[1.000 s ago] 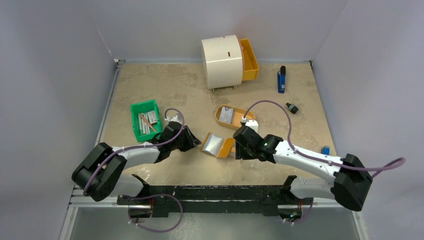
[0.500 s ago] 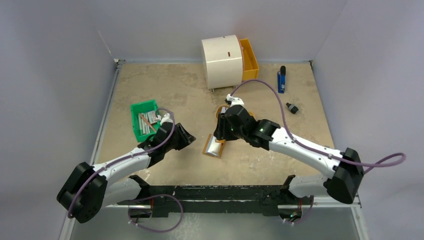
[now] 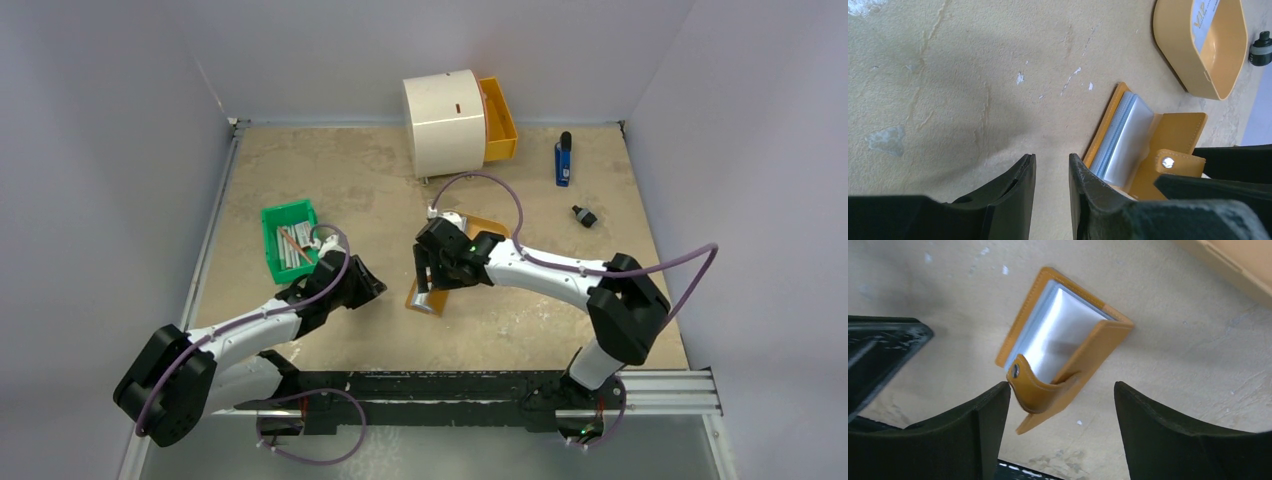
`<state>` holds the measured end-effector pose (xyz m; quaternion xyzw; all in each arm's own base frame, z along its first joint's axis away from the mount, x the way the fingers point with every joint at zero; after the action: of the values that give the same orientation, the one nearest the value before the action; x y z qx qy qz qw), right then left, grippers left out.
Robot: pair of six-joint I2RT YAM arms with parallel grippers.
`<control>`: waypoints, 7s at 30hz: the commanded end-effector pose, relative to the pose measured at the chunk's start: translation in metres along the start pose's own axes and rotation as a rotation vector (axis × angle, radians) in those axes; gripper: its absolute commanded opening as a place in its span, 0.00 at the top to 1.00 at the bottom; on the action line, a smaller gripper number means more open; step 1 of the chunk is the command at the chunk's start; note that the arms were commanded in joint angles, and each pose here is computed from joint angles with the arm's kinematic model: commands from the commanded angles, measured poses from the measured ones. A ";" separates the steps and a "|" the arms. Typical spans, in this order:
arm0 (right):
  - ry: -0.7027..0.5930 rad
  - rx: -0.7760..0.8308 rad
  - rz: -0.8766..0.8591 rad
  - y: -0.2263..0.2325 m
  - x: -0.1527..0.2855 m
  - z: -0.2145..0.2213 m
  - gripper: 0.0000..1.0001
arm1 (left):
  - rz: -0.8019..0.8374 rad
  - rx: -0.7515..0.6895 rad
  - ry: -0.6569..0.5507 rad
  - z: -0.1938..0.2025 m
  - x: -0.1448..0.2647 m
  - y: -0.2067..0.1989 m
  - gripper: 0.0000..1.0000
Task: Put the credit cards into the card holder
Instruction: Open the card holder at the center of the board.
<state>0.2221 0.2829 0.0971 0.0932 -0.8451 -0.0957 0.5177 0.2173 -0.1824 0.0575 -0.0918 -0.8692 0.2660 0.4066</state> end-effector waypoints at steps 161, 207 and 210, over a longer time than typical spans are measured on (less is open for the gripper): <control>-0.298 -0.226 -0.180 -0.071 0.060 -0.011 0.55 | 0.373 -0.177 0.113 0.044 -0.057 -0.132 0.41; 0.029 -0.268 0.023 -0.122 -0.041 0.075 0.85 | 0.466 -0.197 0.172 0.051 -0.056 -0.151 0.35; 0.038 -0.277 0.015 -0.123 -0.042 0.077 0.85 | 0.505 -0.187 0.181 0.051 -0.056 -0.160 0.35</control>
<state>0.2030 0.2064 0.0307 0.0613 -0.8313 -0.2452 0.4950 0.2232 -0.3397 0.0656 -0.3224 -0.8146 0.2577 0.4075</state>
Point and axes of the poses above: each gripper's point midway between its finger pads, its own x axis back along the fingers, its own y axis along the line the jaws close on, z = x × y, the point moved 2 cm from there along x, back along the fingers, and after that the axes turned 9 degrees about -x, right-handed, at the moved point
